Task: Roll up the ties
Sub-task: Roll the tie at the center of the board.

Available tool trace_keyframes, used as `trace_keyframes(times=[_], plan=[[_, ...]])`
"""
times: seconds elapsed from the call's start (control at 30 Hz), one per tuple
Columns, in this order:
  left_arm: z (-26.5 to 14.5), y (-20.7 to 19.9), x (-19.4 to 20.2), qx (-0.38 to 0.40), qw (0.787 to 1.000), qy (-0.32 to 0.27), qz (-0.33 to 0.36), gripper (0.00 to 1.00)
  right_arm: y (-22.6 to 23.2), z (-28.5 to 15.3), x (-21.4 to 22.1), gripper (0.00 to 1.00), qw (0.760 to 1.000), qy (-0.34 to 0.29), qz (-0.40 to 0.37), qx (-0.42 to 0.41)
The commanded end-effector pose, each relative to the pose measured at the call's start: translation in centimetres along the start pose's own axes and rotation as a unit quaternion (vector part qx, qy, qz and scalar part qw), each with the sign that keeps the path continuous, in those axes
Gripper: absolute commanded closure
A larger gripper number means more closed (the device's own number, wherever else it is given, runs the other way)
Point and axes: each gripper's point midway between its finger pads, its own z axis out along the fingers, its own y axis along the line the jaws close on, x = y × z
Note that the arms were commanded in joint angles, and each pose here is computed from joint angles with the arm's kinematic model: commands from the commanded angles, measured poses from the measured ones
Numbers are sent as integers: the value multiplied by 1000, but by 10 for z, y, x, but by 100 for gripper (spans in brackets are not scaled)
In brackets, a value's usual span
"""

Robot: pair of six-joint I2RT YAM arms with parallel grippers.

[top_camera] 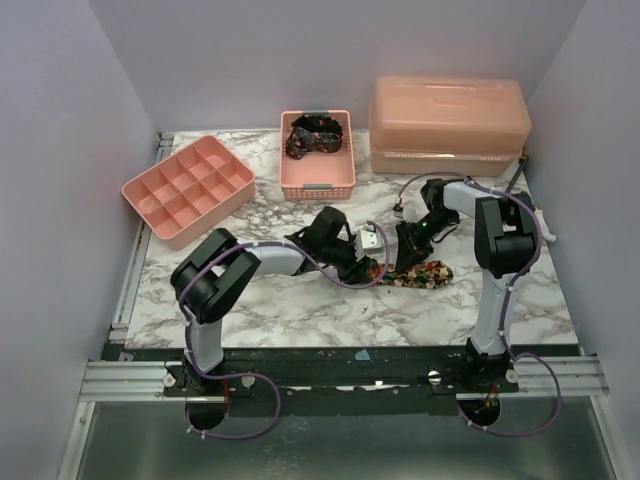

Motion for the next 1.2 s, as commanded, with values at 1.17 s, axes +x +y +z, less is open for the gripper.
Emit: trace_keyframes(times=[1.17], plan=[[-11,4,95,-71,977,191,-55,83,-96,-28,20,70,984,11,1,179]])
